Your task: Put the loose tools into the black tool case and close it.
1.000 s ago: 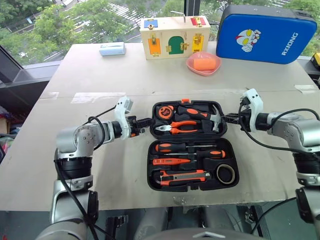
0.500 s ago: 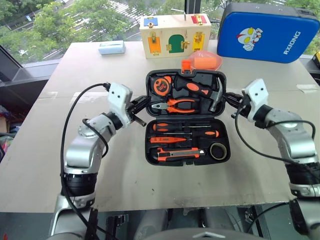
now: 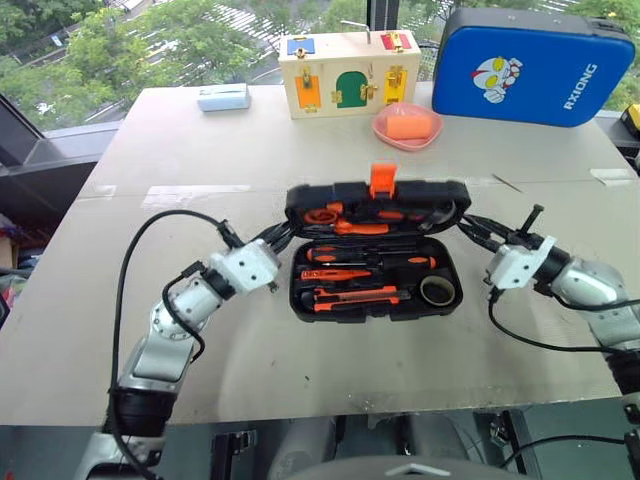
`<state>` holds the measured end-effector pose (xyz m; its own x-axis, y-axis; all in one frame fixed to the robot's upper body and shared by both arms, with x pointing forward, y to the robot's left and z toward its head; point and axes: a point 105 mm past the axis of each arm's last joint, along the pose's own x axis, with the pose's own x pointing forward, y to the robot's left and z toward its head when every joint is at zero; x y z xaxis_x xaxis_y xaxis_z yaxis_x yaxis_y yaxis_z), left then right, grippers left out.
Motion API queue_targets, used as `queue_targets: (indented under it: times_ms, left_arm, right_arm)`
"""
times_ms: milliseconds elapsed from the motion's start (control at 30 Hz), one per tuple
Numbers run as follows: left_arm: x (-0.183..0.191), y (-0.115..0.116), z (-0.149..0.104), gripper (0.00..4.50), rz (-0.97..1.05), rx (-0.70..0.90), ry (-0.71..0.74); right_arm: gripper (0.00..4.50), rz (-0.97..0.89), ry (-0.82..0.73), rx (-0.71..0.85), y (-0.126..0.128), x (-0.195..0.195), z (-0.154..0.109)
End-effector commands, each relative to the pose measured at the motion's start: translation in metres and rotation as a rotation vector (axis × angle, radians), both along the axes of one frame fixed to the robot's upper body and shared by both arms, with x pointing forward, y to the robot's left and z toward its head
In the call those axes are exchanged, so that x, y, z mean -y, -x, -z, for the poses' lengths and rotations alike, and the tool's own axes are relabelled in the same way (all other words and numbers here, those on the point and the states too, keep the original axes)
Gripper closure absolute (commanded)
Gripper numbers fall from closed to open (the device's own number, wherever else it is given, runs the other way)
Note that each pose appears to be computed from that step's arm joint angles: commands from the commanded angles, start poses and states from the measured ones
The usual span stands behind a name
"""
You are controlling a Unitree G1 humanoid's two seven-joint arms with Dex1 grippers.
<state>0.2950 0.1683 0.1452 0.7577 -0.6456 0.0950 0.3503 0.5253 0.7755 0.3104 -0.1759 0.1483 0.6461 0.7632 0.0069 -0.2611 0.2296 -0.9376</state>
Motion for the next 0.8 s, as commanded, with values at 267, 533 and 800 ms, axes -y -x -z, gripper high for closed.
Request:
queue_targets:
  times_ms: [267,533,800]
  left_arm:
    - [-0.027,0.106,-0.036,0.91,-0.023,-0.065,0.028]
    - [-0.102,0.101,0.031,0.85,-0.325,-0.581,0.169]
    - [-0.065,0.009,0.005,2.96,-0.038,-0.778,0.305]
  right_arm:
    - [2.4,-0.137,0.122,-0.735,0.08,0.04,0.012]
    - [3.34,-0.24,0.08,-1.076,0.117,0.02,0.028]
    - [4.5,-0.281,0.064,-1.106,0.115,-0.011,0.038]
